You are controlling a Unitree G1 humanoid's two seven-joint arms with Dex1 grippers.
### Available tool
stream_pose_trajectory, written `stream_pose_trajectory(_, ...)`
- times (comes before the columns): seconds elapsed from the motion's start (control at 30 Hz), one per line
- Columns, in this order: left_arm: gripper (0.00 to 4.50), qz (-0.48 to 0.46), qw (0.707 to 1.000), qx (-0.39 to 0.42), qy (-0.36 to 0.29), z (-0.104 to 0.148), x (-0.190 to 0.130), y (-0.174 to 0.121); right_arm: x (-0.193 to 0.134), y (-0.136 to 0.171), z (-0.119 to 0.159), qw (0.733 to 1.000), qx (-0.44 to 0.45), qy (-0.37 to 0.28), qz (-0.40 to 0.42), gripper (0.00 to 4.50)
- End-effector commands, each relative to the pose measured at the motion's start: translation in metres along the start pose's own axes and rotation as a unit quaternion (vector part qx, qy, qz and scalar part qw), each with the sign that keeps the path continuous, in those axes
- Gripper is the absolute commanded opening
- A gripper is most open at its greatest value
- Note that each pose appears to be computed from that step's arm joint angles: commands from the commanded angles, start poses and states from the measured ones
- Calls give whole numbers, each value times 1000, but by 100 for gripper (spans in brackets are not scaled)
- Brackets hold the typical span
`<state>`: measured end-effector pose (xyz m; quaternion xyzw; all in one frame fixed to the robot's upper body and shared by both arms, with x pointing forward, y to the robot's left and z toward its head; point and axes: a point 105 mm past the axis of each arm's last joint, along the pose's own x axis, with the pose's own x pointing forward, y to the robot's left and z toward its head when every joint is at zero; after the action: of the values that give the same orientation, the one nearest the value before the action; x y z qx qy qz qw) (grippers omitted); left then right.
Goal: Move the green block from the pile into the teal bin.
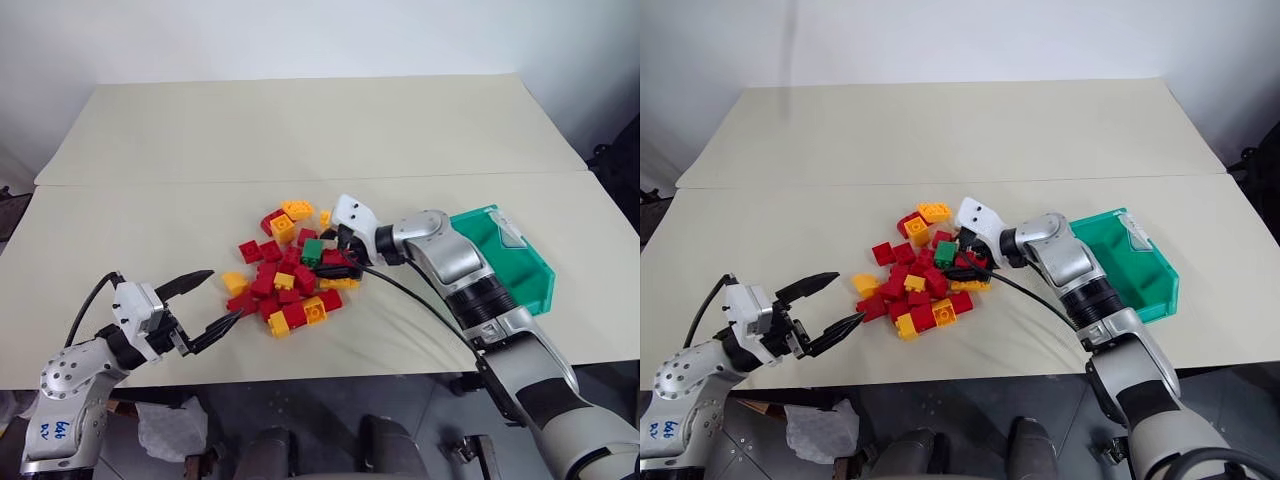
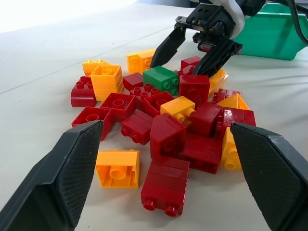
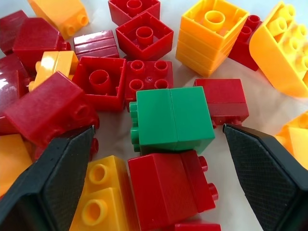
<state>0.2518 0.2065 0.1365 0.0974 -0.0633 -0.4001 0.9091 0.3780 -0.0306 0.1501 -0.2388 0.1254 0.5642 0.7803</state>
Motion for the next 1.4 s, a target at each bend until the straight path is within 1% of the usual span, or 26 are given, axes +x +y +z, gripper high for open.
stream_pose_trajectory(0.03, 450, 0, 1000, 17, -12, 7, 2, 0, 2, -9, 2, 1000, -14, 6, -27, 446)
stream_pose_trajectory(0.2, 450, -2, 1000, 15, -15, 6, 5, -3, 7, -11, 5, 1000, 3, -3, -25, 446)
stream_pose_trajectory(0.23, 450, -3, 1000, 15, -15, 6, 5, -3, 8, -11, 5, 1000, 4, -4, -23, 429)
stream_pose_trajectory(0.3, 450, -4, 1000, 15, -16, 6, 6, -3, 8, -10, 5, 1000, 2, -2, -17, 387)
stream_pose_trajectory(0.4, 450, -4, 1000, 16, -15, 6, 5, -2, 6, -10, 9, 1000, 1, -12, -13, 284)
stream_pose_trajectory(0.43, 450, -4, 1000, 16, -14, 6, 5, -2, 5, -9, 13, 1000, 0, -25, -7, 254)
stream_pose_trajectory(0.47, 450, -5, 1000, 15, -14, 6, 5, -1, 3, -3, 16, 999, 2, -33, 14, 214)
stream_pose_trajectory(0.5, 450, -6, 1000, 15, -14, 6, 6, -2, 1, -1, 20, 999, 1, -42, 19, 204)
stream_pose_trajectory(0.6, 450, -12, 1000, 16, -18, 8, 8, -2, -5, -6, 34, 997, -11, -80, -6, 205)
stream_pose_trajectory(0.67, 450, -23, 999, 17, -23, 10, 13, -5, -16, -12, 42, 993, -20, -110, -31, 205)
stream_pose_trajectory(0.73, 450, -39, 999, 19, -28, 12, 18, -9, -33, -17, 53, 985, -31, -158, -56, 205)
stream_pose_trajectory(0.83, 450, -63, 997, 18, -38, 17, 26, -15, -71, -19, 62, 970, -51, -224, -77, 205)
stream_pose_trajectory(0.93, 450, -88, 995, 16, -42, 19, 33, -20, -120, -18, 52, 957, -45, -263, -117, 205)
stream_pose_trajectory(1.0, 450, -99, 994, 14, -40, 17, 36, -21, -150, -16, 36, 952, -39, -261, -157, 205)
stream_pose_trajectory(1.1, 450, -110, 993, 11, -39, 15, 41, -18, -195, -8, 2, 949, -36, -221, -222, 205)
stream_pose_trajectory(1.2, 450, -123, 992, 11, -41, 15, 44, -15, -234, -1, -16, 932, -9, -216, -291, 205)
stream_pose_trajectory(1.27, 450, -144, 989, 11, -43, 16, 48, -17, -257, 8, -30, 923, 0, -197, -331, 205)
stream_pose_trajectory(1.33, 450, -159, 986, 12, -43, 17, 50, -19, -267, 14, -37, 919, 11, -181, -350, 205)
stream_pose_trajectory(1.4, 450, -190, 980, 18, -53, 23, 57, -25, -271, 18, -63, 916, 47, -136, -373, 205)
